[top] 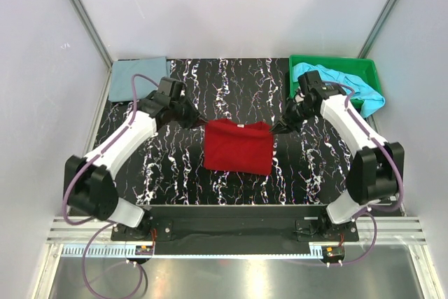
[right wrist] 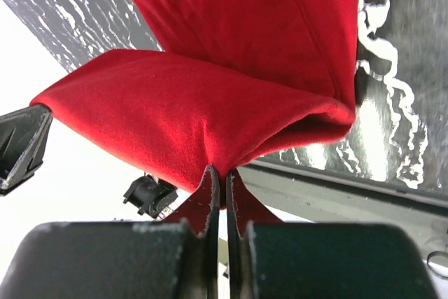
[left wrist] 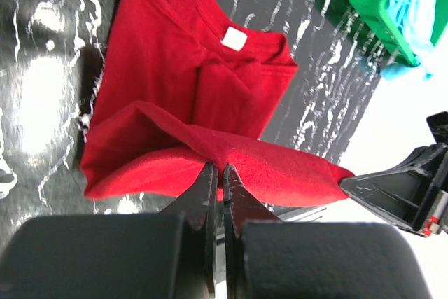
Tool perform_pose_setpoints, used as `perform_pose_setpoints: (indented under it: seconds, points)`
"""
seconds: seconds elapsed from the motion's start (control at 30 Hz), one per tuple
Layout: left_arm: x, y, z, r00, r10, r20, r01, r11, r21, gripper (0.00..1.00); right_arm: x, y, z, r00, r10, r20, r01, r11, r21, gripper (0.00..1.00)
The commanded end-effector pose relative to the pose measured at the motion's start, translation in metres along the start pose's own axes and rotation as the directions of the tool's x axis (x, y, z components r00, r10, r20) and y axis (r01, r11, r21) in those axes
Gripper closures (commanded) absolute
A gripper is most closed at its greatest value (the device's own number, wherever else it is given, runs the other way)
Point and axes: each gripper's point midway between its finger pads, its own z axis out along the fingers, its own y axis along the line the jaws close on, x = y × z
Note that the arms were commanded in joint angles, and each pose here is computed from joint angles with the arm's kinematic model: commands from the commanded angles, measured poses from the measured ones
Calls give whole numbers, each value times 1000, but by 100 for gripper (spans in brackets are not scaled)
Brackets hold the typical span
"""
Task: Fold and stack the t-shirts
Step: Fold the tshirt
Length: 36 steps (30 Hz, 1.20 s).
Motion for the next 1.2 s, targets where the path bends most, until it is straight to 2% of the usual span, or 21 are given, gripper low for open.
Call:
perform_pose_setpoints:
  seconds: [0.0,0.47,0.6,0.93,1.0,1.03,1.1,1.13,1.17]
  points:
    - [-25,-32,-1,998,54,29,-57,992,114,100,-19,15,-2,998,-60,1,60,997,-45,100]
    - [-55,-25,69,997,41,-58,-36,994,99,100,-75,0,36,999,-24,-41,23,999,-25,94]
    - [-65,-16,87,997,32,-72,-26,996,85,100,-94,-4,50,998,-29,-47,28,999,-16,83]
    - [-92,18,130,998,23,-53,-22,1000,18,99,-139,-22,94,999,-29,-44,31,998,49,71]
    - [-100,21,135,999,37,-38,-37,999,10,94,-151,-21,103,998,-50,-38,52,997,51,66]
    - [-102,21,135,998,49,-38,-48,999,12,81,-154,-22,103,998,-57,-35,59,996,64,64]
    - [-110,16,127,997,72,-11,-72,997,12,68,-165,-25,94,995,-104,14,101,988,119,55]
    - [-113,14,122,994,109,3,-109,994,9,58,-168,-26,89,992,-123,31,118,984,135,52]
    - [-114,14,116,992,123,7,-123,992,-7,55,-172,-31,83,985,-162,59,149,973,178,49]
